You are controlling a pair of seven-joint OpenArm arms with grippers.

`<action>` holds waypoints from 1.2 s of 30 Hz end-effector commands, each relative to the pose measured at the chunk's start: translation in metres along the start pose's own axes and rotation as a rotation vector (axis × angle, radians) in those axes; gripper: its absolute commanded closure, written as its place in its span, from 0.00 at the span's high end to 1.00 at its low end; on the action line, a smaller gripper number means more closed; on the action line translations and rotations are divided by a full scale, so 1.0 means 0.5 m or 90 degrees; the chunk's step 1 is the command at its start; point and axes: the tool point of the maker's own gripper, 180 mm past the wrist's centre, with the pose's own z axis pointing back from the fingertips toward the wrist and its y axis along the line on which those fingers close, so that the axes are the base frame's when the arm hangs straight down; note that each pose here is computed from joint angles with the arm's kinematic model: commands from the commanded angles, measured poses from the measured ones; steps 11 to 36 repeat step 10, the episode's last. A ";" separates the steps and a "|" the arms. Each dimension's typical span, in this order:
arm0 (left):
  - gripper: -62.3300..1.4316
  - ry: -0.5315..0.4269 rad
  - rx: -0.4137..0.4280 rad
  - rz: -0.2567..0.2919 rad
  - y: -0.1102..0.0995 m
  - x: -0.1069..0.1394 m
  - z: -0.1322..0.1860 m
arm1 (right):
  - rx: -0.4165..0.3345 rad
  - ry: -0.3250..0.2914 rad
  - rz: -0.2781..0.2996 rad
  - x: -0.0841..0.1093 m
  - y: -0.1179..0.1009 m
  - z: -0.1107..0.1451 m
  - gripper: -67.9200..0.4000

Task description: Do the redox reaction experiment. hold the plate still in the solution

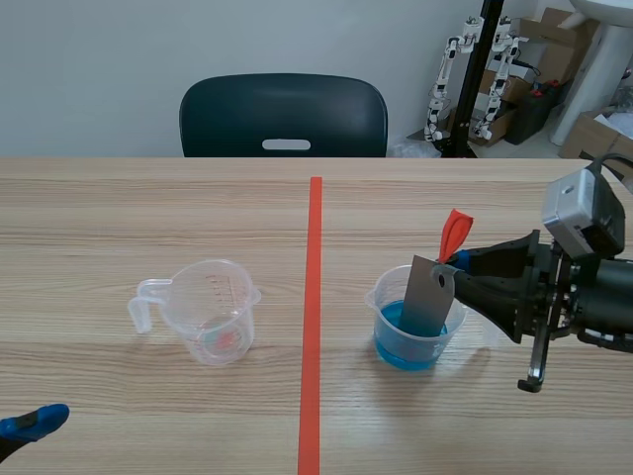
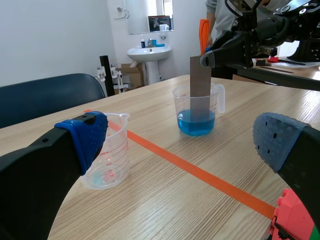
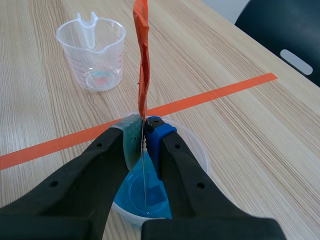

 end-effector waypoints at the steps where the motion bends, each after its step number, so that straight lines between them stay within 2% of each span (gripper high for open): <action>1: 0.98 -0.030 0.006 0.005 -0.002 0.018 0.001 | 0.003 -0.021 0.009 0.025 -0.010 0.000 0.01; 36: 0.98 -0.030 0.006 0.005 -0.002 0.018 0.001 | 0.003 -0.014 0.009 0.021 -0.010 0.000 0.01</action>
